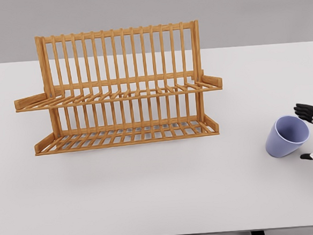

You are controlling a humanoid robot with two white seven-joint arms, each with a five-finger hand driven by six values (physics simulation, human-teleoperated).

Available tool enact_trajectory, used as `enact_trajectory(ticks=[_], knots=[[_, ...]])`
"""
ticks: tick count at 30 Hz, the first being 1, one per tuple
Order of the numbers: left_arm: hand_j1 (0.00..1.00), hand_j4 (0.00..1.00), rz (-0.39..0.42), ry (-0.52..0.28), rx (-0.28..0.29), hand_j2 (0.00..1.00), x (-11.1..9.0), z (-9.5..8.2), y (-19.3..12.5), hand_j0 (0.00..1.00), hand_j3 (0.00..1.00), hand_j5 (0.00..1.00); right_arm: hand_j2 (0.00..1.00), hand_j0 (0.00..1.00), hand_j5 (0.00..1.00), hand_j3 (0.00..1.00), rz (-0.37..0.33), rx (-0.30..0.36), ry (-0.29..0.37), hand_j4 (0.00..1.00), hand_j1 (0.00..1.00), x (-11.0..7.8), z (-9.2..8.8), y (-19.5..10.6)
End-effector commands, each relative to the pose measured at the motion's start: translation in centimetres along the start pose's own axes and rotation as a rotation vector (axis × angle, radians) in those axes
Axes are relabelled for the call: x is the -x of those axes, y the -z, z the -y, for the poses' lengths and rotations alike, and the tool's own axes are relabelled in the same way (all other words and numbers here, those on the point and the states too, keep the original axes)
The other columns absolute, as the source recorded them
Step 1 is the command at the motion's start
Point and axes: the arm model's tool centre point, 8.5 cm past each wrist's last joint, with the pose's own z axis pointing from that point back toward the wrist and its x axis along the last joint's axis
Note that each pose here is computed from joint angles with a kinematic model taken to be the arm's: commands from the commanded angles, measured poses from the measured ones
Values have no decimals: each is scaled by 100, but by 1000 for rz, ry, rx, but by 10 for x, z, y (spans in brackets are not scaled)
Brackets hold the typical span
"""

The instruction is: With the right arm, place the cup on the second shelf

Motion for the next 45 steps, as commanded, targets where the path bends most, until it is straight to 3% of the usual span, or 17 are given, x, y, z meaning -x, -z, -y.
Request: enact_trajectory(ticks=[1, 45], knots=[[100, 100, 0, 0, 1, 100, 0, 0, 0, 100, 100, 100, 100, 100, 100, 100, 4, 3, 13, 100, 100, 2, -3, 0], [100, 100, 0, 0, 1, 100, 0, 0, 0, 100, 100, 100, 100, 100, 100, 100, 55, -35, 41, 100, 100, 3, -24, 23]])
